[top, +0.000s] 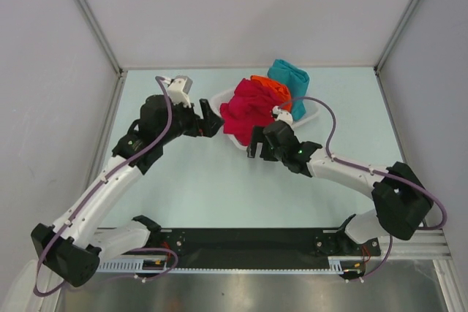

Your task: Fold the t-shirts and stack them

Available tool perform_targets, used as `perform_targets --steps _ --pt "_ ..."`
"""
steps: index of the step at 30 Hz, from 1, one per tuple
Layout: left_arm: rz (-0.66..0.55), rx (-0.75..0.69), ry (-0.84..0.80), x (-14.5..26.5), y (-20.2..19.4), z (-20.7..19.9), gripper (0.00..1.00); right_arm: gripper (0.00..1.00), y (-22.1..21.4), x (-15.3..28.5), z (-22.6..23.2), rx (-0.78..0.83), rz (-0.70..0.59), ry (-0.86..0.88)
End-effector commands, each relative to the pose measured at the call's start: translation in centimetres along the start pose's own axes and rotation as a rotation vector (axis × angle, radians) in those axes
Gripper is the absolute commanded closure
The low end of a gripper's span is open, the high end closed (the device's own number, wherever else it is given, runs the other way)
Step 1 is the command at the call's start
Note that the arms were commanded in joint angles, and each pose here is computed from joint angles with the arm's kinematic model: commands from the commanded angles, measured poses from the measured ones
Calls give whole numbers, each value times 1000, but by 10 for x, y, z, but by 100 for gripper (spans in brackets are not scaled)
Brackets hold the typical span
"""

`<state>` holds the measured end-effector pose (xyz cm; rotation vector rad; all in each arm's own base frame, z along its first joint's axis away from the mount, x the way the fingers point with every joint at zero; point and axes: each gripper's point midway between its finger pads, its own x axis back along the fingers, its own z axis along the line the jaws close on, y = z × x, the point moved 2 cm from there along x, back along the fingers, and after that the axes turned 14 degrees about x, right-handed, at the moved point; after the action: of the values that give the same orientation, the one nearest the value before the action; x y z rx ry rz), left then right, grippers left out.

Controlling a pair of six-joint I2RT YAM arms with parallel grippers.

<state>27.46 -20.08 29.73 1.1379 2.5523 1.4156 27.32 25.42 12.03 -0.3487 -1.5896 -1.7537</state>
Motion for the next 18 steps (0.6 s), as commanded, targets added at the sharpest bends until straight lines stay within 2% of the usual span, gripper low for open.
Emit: perform_targets --steps 1,8,18 --pt "-16 51 131 9 -7 39 0 0 9 -15 19 22 -1 46" --pt "-7 70 147 18 -19 51 0 0 -5 -38 25 36 71 73" --pt "-56 101 114 32 -12 48 0 0 2 -61 15 -36 107 115"
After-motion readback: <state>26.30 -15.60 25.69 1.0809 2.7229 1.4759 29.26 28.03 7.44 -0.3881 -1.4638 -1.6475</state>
